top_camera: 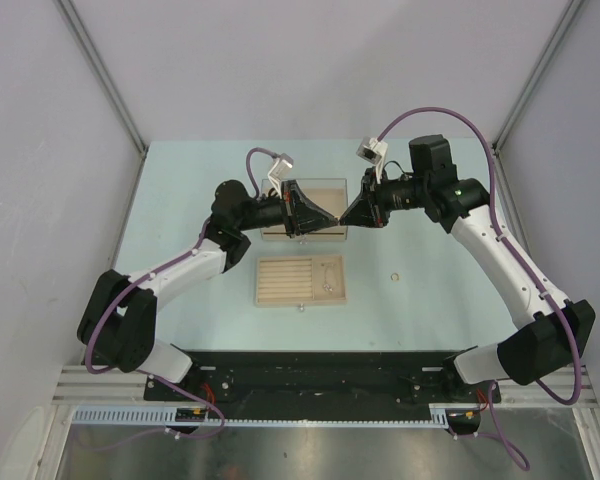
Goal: Organize the mixed jewelry
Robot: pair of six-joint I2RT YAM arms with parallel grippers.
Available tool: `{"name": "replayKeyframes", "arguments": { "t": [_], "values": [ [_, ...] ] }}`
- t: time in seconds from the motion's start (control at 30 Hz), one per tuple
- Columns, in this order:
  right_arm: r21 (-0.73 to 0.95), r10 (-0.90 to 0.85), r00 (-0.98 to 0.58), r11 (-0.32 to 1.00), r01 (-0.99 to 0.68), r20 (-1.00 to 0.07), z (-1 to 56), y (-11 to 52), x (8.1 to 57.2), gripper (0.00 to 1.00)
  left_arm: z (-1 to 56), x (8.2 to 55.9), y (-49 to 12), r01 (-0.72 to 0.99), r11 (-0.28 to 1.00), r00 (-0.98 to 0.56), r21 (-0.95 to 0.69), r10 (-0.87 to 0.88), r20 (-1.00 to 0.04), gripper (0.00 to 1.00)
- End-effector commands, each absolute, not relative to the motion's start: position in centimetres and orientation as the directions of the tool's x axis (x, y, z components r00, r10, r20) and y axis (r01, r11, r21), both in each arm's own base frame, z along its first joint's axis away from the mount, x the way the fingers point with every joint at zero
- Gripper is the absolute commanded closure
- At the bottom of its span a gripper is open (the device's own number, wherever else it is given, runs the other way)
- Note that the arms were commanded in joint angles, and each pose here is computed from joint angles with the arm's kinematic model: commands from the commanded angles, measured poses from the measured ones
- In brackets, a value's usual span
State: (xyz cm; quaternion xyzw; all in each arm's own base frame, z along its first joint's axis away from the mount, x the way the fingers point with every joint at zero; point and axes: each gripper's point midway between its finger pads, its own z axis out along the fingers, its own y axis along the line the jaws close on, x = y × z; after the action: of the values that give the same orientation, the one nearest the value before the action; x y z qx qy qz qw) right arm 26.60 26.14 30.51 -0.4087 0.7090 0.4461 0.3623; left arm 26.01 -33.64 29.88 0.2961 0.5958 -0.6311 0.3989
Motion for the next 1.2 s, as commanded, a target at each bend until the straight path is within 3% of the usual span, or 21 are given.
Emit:
{"name": "replayKeyframes", "arguments": {
  "t": [0.0,0.23,0.33,0.57,0.8,1.0,1.17],
  "values": [
    [0.314,-0.254,-0.380,0.263,-0.912,-0.889,31.0,26.2,26.4,1.00,30.6,25.7,-33.6,0.874,0.024,-0.476,-0.485,-0.163,-0.864,0.97],
    [0.285,-0.260,-0.366,0.302,-0.910,-0.894,31.2,25.6,26.5,1.00,30.2,26.2,-33.3,0.872,0.082,-0.466,-0.483,-0.163,-0.870,0.60],
    [0.273,-0.266,-0.363,0.321,-0.907,-0.893,31.1,25.4,26.7,1.00,30.4,26.4,-33.0,0.880,0.105,-0.444,-0.464,-0.167,-0.880,0.51],
    [0.222,-0.302,-0.353,0.392,-0.893,-0.885,30.2,24.9,27.6,1.00,31.5,27.7,-30.3,0.885,0.184,-0.386,-0.427,-0.218,-0.896,0.39],
    [0.053,-0.458,-0.306,0.486,-0.873,-0.835,26.6,26.7,28.8,1.00,30.4,33.9,-23.2,0.760,0.451,-0.378,-0.468,-0.280,-0.883,0.23],
    [-0.106,-0.609,-0.225,0.459,-0.882,-0.760,22.3,30.5,29.1,1.00,26.7,38.9,-15.3,0.556,0.631,-0.438,-0.541,-0.331,-0.836,0.11],
    [-0.222,-0.707,-0.150,0.405,-0.887,-0.691,19.0,33.1,29.1,1.00,22.9,39.8,-11.0,0.447,0.687,-0.496,-0.573,-0.343,-0.798,0.07]
  ]
}}
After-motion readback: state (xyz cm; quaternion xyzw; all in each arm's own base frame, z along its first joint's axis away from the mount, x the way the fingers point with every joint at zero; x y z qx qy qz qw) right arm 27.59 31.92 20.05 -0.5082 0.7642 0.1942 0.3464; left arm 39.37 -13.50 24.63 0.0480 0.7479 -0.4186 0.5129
